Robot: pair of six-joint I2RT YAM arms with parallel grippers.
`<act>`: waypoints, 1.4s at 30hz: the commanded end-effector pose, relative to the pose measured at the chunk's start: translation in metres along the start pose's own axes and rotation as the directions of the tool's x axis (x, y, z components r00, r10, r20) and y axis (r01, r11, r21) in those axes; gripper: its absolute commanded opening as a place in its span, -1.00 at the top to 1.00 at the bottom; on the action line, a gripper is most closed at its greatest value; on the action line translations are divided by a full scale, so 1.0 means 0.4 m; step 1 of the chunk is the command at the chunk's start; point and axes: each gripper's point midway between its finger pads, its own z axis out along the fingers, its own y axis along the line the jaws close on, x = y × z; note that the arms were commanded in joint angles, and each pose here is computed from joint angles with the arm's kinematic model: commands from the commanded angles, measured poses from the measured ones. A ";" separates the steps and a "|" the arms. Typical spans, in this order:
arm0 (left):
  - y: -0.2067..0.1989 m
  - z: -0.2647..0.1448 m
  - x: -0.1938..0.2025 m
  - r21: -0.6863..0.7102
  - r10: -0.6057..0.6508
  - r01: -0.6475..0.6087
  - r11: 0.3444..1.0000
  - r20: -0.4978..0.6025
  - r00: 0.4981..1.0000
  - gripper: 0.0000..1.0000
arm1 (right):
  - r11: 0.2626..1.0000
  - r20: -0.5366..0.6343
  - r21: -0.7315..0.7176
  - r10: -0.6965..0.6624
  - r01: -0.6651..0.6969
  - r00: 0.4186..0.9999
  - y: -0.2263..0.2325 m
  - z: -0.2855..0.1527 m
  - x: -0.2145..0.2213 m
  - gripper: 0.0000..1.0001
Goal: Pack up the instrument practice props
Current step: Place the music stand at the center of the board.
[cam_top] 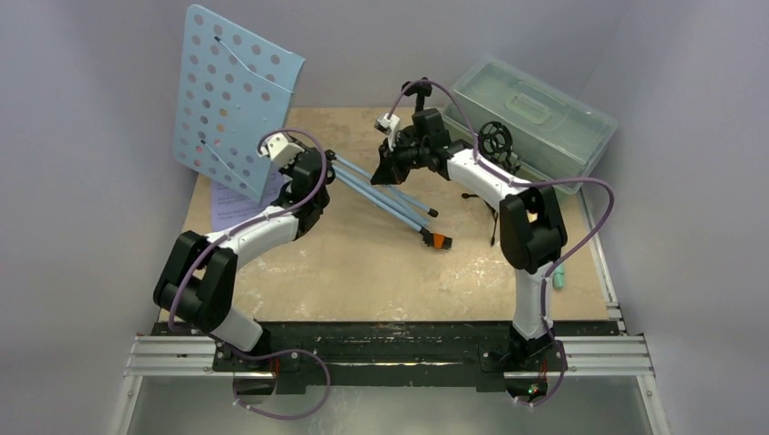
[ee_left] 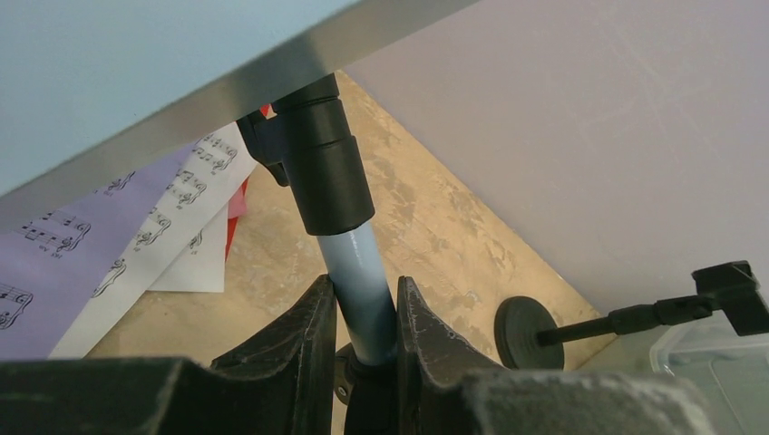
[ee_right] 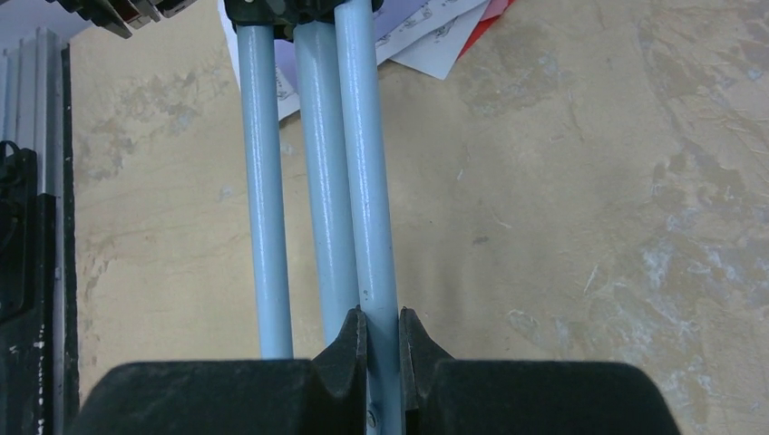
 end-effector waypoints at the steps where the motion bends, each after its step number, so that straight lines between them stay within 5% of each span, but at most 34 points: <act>1: -0.110 0.001 -0.090 0.112 -0.111 0.105 0.988 0.051 0.992 1.00 | 0.983 0.095 0.161 -0.106 0.090 0.990 -0.084 -0.029 -0.138 1.00; 38: 0.059 0.201 0.149 -0.042 -0.134 0.129 0.991 -0.155 0.979 0.99 | 0.942 -0.081 0.325 -0.064 0.087 0.995 -0.269 0.077 -0.022 0.92; 42: 0.053 0.190 0.147 -0.023 -0.136 0.134 0.991 -0.181 0.974 0.58 | 0.935 -0.084 0.341 -0.070 0.094 0.994 -0.271 0.067 -0.030 0.64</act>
